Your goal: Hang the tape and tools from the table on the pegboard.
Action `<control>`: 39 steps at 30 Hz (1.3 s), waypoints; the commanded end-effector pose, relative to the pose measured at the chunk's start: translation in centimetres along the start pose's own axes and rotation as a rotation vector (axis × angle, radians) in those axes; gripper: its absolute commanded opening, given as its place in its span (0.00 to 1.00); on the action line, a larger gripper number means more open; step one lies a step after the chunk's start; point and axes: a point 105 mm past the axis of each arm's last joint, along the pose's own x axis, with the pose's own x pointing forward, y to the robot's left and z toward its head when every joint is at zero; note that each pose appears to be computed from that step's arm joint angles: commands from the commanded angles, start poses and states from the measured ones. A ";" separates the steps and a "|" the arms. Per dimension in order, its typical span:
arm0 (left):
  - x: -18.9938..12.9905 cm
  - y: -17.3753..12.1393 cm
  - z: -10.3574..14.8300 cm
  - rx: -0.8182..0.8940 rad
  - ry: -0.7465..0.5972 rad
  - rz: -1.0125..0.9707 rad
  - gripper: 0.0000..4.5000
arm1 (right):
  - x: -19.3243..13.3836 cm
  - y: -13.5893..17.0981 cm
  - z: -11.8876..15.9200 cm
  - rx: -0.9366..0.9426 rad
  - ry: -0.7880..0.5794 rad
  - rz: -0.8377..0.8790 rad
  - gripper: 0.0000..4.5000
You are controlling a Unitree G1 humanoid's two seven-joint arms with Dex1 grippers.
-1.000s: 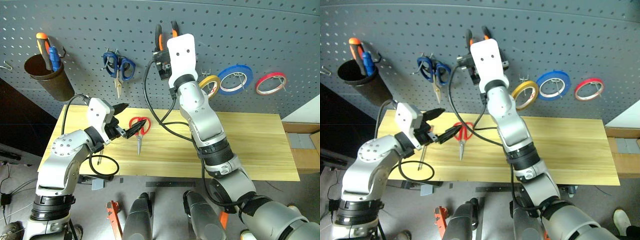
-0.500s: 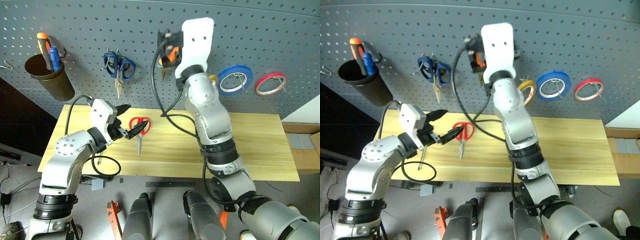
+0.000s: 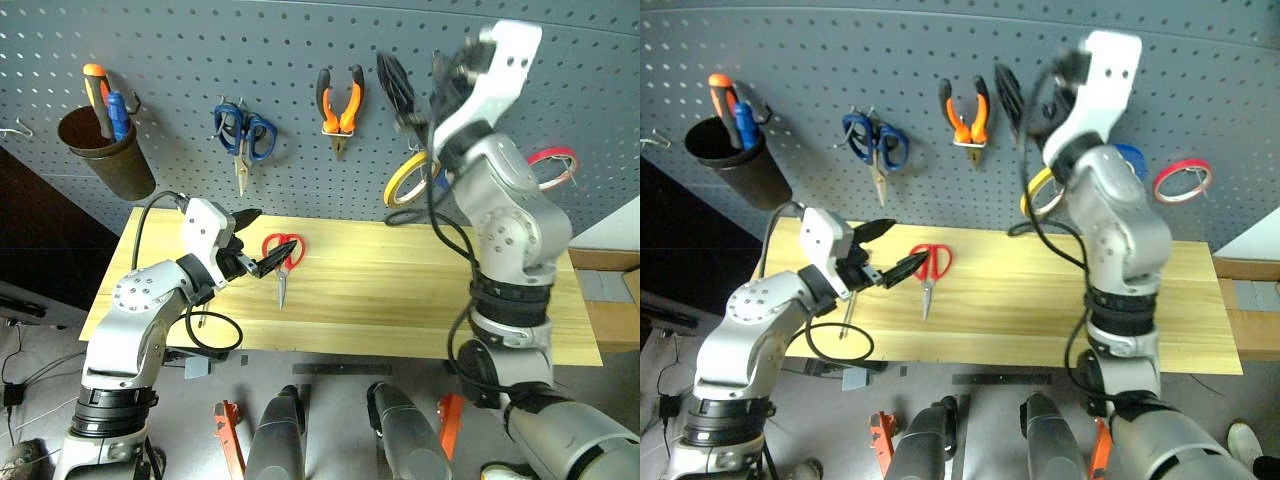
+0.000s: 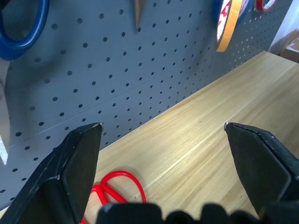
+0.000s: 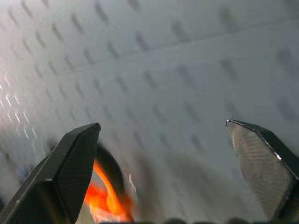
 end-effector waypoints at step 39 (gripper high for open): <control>3.5 1.2 -15.2 -0.398 0.603 0.531 0.96 | -9.6 8.2 -12.9 -0.181 0.611 0.544 1.00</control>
